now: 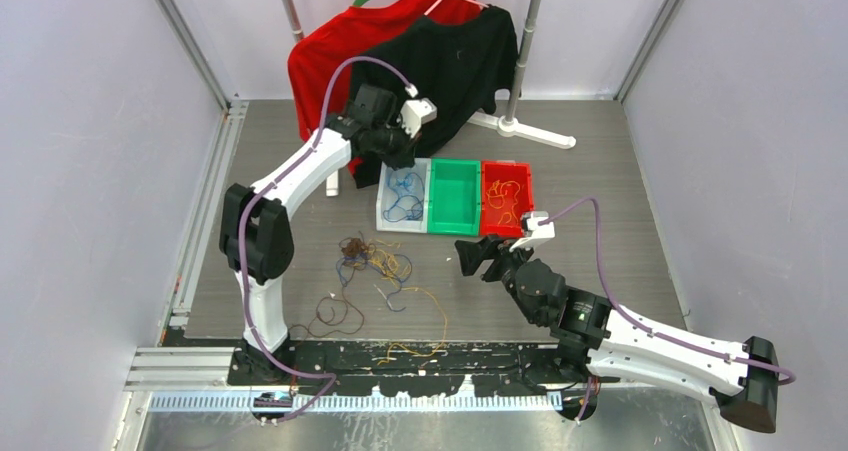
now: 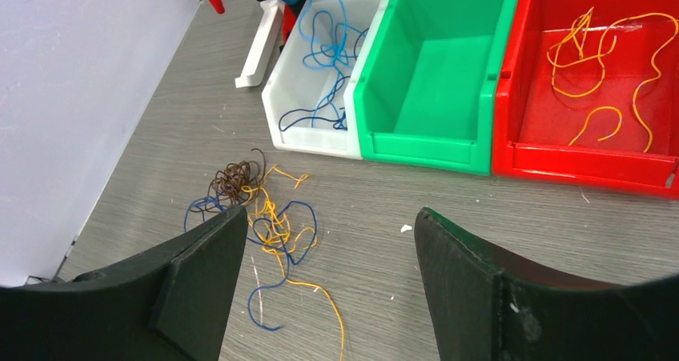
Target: Untangle the cables
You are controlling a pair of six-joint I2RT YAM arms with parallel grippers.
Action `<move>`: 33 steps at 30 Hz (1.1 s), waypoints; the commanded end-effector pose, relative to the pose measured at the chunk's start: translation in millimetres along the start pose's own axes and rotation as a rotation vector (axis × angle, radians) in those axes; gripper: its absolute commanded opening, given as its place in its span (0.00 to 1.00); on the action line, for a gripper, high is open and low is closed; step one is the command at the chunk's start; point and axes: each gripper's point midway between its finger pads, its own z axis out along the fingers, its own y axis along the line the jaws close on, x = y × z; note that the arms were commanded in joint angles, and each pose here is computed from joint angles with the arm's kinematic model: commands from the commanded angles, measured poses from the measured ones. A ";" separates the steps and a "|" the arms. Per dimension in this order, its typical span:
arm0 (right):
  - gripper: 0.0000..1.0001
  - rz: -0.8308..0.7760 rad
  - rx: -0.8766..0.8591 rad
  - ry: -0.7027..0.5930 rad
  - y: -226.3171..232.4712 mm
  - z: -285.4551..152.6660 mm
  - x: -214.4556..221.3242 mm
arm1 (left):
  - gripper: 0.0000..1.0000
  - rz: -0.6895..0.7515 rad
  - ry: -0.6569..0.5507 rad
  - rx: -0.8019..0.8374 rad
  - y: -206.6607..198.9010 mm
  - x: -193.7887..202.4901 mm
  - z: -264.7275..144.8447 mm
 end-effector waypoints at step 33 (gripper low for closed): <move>0.75 0.005 -0.029 0.777 30.3 -29.4 142.6 | 1.00 0.012 0.104 0.024 -40.8 74.7 -159.9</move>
